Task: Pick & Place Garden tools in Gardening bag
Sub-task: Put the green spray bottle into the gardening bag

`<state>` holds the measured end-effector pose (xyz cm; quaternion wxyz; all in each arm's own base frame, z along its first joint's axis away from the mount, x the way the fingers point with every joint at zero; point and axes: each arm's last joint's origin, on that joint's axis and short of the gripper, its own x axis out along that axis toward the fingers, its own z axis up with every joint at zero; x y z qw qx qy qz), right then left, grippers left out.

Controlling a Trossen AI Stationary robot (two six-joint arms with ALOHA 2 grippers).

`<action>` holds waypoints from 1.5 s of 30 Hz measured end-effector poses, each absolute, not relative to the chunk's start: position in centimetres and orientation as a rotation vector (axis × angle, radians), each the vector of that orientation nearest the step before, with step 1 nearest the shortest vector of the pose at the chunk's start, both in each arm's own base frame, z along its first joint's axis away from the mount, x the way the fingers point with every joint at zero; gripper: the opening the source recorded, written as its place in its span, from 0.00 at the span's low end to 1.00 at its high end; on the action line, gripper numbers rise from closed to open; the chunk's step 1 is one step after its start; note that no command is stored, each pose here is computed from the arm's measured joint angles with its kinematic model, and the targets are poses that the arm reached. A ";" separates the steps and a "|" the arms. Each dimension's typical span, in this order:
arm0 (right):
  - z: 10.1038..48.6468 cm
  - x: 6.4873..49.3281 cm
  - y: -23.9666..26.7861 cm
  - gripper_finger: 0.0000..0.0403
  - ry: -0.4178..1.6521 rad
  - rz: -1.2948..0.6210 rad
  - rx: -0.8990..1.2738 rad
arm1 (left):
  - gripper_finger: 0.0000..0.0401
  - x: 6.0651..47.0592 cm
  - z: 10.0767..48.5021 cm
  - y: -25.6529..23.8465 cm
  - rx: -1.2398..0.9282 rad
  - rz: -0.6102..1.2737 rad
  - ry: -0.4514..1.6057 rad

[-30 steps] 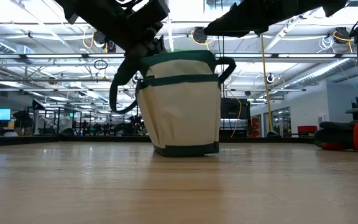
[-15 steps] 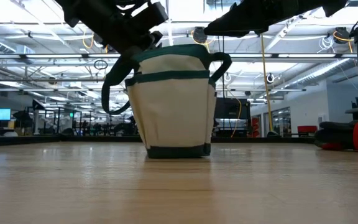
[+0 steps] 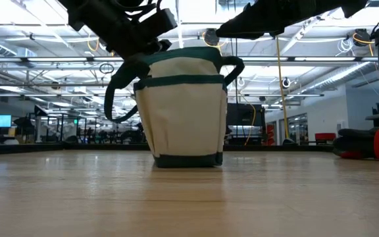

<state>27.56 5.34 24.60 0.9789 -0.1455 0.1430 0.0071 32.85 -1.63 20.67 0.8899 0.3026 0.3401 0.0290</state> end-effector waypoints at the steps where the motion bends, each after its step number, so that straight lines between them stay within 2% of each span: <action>1: 24.6 27.6 5.3 0.42 0.288 0.014 -0.293 | 0.33 32.8 20.6 -1.6 0.632 0.058 0.709; 7: 24.6 27.6 5.3 0.42 0.287 0.015 -0.293 | 0.42 33.0 21.2 -2.0 0.701 0.069 0.662; 14: 24.6 27.6 5.3 0.42 0.287 0.011 -0.263 | 0.43 32.7 22.3 -3.5 0.816 0.119 0.621; 19: 24.6 27.6 5.3 0.42 0.287 0.011 -0.259 | 0.43 32.1 23.1 -4.6 0.817 0.147 0.603; 23: 24.6 27.6 5.3 0.42 0.286 0.009 -0.244 | 0.35 31.6 23.6 -5.1 0.842 0.183 0.610; 30: 24.8 27.6 5.4 0.42 0.270 0.002 -0.203 | 0.03 31.7 22.4 -3.2 0.686 0.176 0.690; 33: 24.8 27.6 5.4 0.42 0.266 0.002 -0.203 | 0.03 32.0 21.9 -2.4 0.639 0.202 0.704; 45: 24.8 27.6 5.4 0.42 0.271 0.002 -0.203 | 0.01 32.2 21.9 -1.7 0.615 0.104 0.686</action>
